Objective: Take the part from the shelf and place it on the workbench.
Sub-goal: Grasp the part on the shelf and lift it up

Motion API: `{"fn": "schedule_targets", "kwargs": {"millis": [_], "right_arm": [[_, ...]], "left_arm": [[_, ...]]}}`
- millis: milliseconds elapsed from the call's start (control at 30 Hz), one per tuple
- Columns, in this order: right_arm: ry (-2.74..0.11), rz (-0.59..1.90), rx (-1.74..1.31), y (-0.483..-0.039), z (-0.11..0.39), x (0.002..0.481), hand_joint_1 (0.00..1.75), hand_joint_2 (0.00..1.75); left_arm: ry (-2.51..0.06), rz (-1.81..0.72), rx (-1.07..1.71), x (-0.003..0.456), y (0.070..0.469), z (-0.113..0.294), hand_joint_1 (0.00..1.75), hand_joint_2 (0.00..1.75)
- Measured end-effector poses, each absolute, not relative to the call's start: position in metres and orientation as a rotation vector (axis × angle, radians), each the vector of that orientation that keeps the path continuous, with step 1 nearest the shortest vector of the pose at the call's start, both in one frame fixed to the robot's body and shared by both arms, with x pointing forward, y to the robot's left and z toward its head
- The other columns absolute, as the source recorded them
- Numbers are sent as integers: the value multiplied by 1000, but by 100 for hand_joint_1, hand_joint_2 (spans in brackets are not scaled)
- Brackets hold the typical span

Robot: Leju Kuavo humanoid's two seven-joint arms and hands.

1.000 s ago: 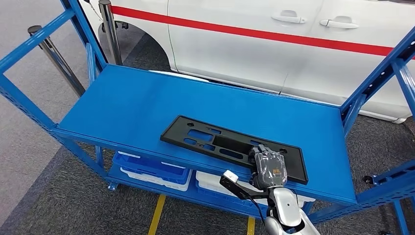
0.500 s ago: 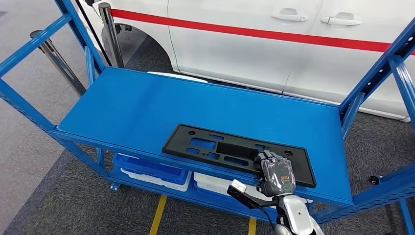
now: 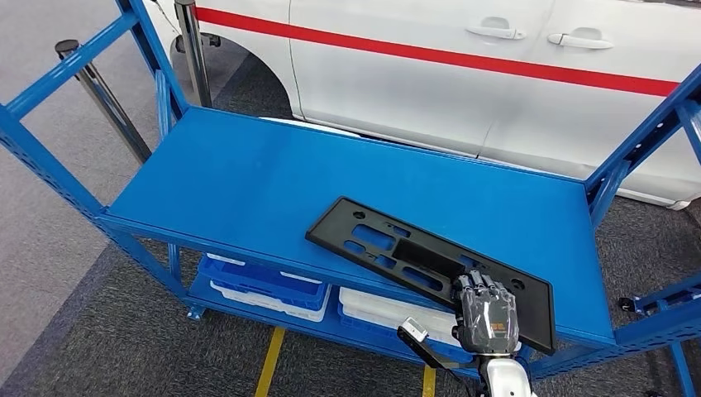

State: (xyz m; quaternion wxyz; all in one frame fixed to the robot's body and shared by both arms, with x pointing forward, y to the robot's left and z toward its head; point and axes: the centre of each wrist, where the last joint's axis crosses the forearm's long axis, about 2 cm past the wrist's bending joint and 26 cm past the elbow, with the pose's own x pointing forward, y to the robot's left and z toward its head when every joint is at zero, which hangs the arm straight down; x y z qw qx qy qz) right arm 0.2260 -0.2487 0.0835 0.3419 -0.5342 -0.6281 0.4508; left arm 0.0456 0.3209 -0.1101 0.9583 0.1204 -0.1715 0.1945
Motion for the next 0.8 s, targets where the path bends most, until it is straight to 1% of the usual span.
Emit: {"fn": "schedule_targets", "kwargs": {"millis": [200, 433, 800], "right_arm": [[-1700, 1073, -1433, -244, 90, 219, 175, 175], [-1749, 1014, -1447, -239, 95, 214, 175, 175], [-1830, 999, -1454, -239, 107, 206, 175, 175]], "left_arm": [[-365, 383, 216, 49, 315, -110, 0, 175], [-358, 344, 212, 49, 312, -110, 0, 175], [-349, 296, 213, 53, 310, -110, 0, 175]]}}
